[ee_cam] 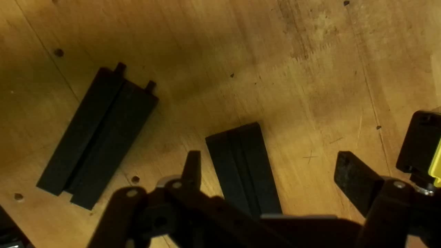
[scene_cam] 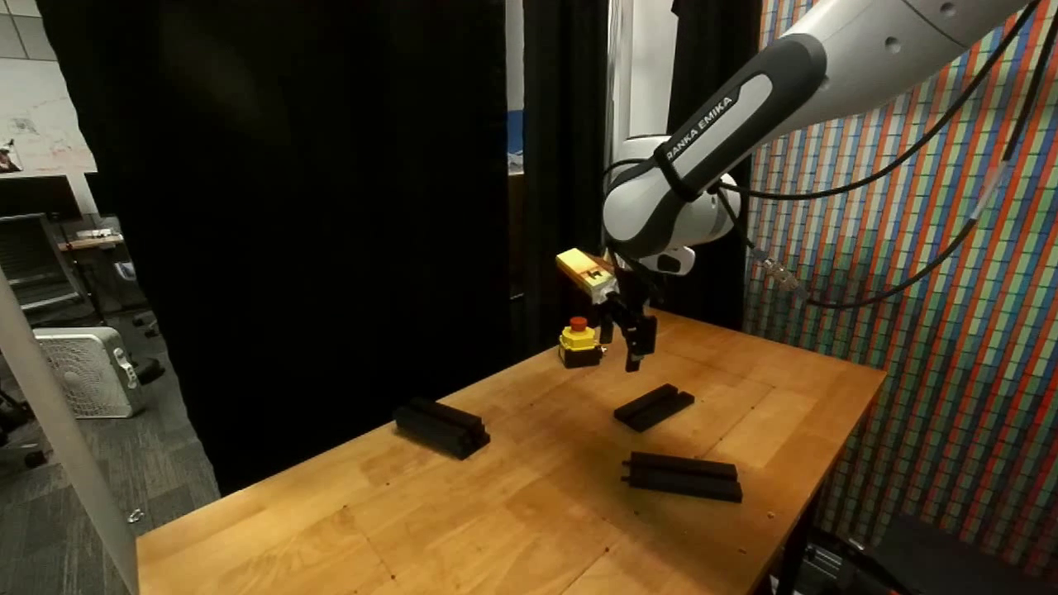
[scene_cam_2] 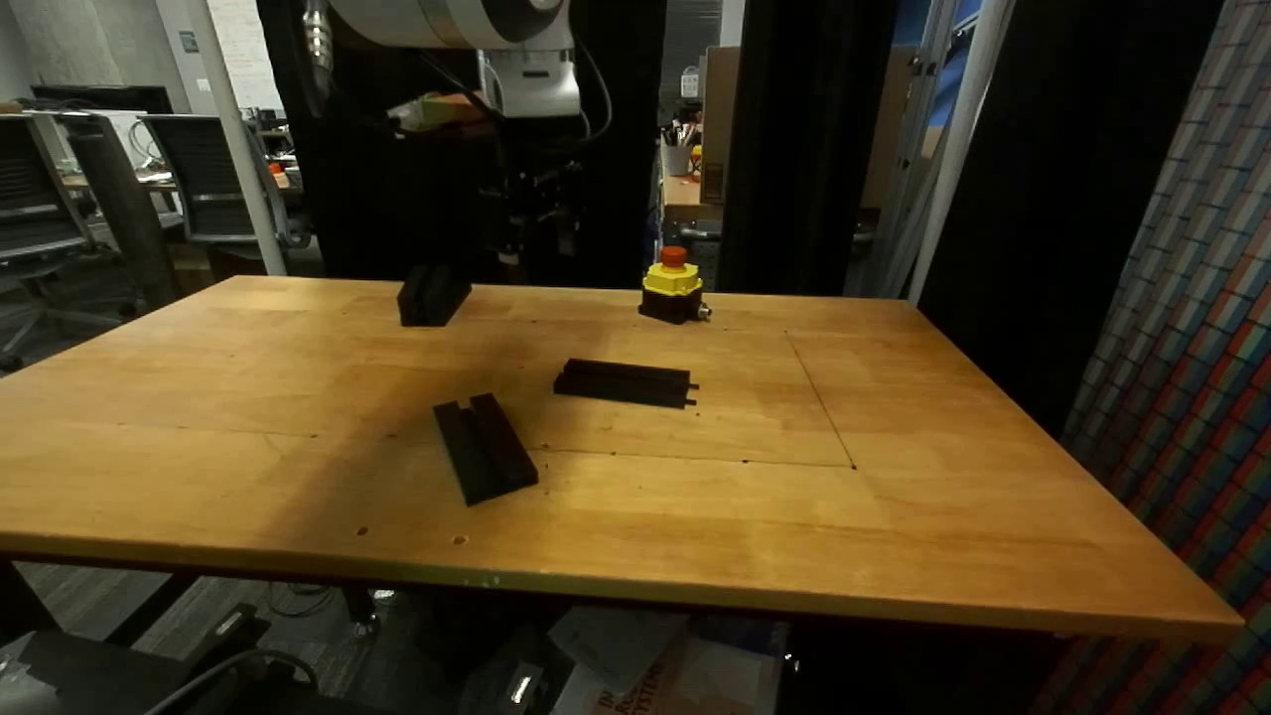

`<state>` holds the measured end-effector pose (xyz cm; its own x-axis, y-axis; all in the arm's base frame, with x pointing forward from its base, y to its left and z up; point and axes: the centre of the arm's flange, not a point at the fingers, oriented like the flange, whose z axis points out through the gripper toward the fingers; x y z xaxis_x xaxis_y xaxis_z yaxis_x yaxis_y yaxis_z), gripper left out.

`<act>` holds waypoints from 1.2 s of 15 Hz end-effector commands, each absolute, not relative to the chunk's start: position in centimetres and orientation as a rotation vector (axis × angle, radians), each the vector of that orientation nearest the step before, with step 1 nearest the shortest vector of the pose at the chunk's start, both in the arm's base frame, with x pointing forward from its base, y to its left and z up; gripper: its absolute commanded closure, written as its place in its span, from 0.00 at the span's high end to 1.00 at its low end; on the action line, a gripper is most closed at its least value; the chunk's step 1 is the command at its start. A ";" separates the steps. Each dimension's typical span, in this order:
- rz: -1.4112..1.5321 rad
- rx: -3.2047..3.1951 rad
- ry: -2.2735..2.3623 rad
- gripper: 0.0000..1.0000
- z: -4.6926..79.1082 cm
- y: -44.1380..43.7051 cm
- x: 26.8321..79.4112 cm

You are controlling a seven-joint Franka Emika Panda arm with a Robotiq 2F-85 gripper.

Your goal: Stack the black objects together

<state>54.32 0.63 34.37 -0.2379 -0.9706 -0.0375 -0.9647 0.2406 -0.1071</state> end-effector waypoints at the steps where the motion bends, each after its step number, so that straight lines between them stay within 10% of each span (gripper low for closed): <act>1: -0.118 -1.943 2.291 1.00 32.5 -2.7 54.1; 18: 0.017 -2.144 2.150 1.00 24.0 -9.1 55.4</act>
